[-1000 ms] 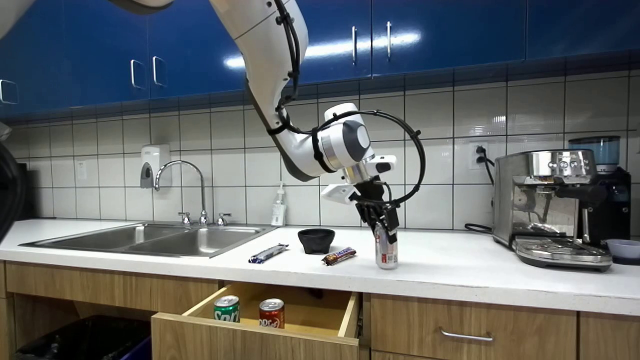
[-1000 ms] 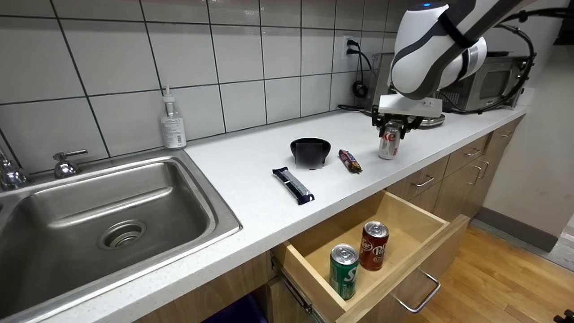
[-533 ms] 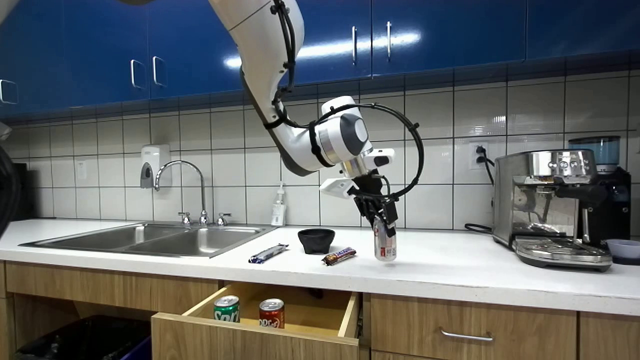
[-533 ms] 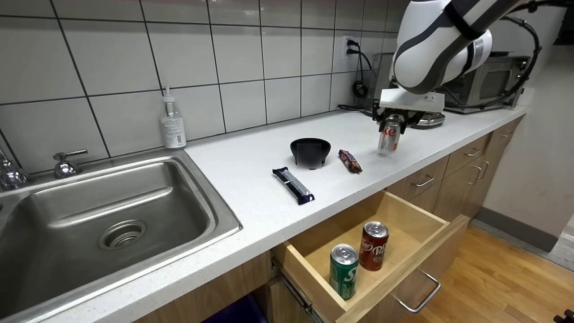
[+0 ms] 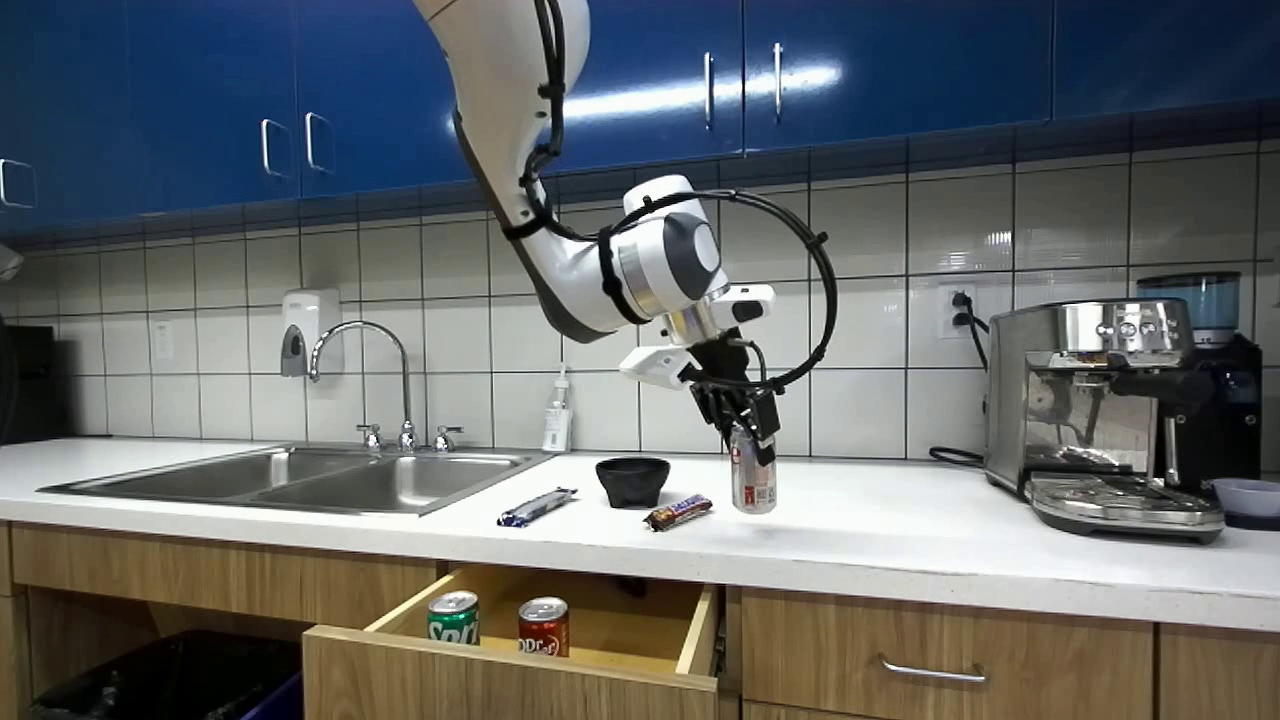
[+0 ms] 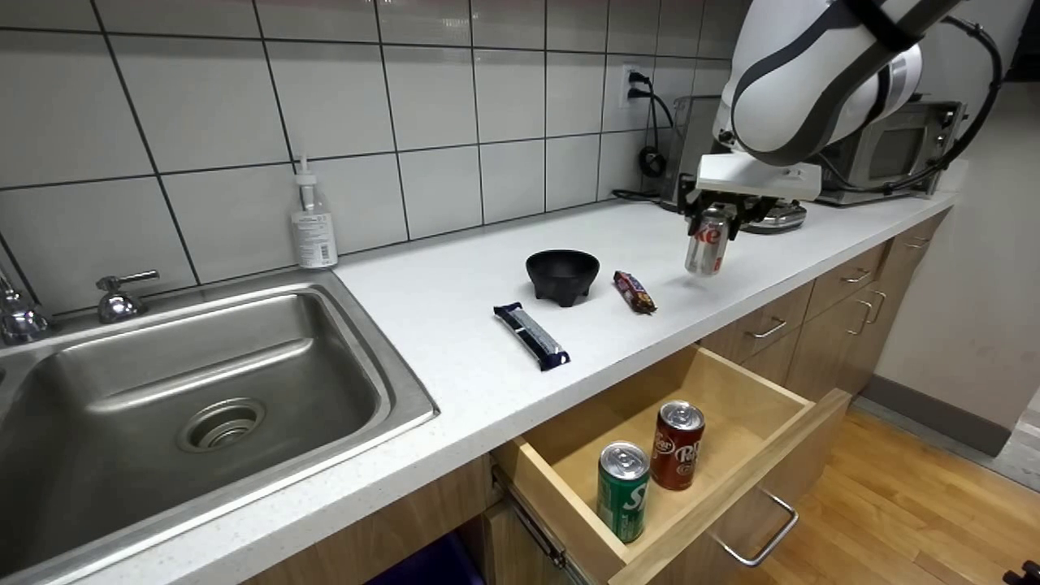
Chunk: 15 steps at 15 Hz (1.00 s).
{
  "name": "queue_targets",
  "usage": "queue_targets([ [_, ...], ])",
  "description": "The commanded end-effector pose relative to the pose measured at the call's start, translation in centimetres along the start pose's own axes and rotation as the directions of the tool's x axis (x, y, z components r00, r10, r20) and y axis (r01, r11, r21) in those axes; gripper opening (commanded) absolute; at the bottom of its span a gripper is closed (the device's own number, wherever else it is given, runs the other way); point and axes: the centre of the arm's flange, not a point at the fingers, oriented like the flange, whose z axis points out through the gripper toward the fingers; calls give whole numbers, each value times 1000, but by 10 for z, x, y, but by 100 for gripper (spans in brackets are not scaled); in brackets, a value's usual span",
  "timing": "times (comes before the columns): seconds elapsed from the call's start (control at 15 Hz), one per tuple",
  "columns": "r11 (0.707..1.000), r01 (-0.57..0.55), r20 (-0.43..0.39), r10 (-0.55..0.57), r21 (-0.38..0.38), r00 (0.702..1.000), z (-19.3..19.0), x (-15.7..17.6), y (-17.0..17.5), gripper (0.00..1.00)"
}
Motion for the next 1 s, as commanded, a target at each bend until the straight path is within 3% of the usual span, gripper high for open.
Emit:
queue_targets([
  [0.0, 999, 37, -26, -36, 21, 999, -30, -19, 10, 38],
  [0.93, 983, 174, 5, -174, 61, 985, -62, -81, 20, 38],
])
